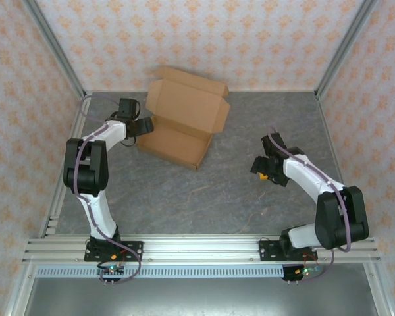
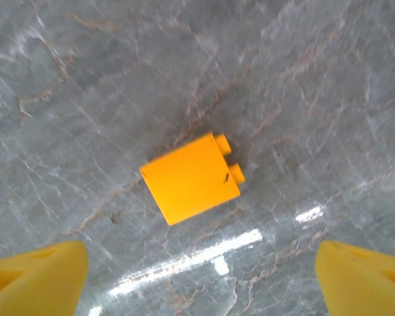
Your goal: Fold the paper box
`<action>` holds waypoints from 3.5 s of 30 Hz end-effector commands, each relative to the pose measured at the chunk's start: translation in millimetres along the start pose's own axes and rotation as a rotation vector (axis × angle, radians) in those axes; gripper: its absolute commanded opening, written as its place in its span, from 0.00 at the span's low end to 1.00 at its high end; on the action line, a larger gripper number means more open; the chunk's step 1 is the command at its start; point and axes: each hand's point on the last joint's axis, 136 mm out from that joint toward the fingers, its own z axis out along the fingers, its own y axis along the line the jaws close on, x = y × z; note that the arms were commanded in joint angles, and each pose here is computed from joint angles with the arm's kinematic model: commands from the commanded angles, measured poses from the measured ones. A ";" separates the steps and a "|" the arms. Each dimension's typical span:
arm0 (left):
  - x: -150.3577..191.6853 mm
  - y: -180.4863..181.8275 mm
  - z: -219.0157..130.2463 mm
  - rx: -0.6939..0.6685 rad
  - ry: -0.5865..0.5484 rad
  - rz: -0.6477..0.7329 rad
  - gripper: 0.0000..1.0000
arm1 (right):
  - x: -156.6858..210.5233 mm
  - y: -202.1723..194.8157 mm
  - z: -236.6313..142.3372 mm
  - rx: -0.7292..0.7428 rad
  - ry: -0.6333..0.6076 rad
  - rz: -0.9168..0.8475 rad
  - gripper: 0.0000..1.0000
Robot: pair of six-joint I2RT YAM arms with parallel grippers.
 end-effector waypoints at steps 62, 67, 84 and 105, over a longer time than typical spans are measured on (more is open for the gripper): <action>-4.9 8.0 -37.2 0.030 -0.061 -0.059 0.90 | -35.0 141.2 -34.7 -0.155 -0.189 -0.383 0.30; -11.7 16.9 -45.9 0.024 -0.096 -0.103 0.90 | -24.4 234.4 -63.4 -0.308 -0.228 -0.515 0.31; -20.2 24.7 -48.1 0.033 -0.052 -0.142 0.90 | -19.3 360.4 33.7 -0.338 -0.173 -0.570 0.37; -22.9 -22.9 2.7 0.266 0.044 -0.048 0.88 | -18.2 255.6 -63.2 -0.363 -0.289 -0.466 0.68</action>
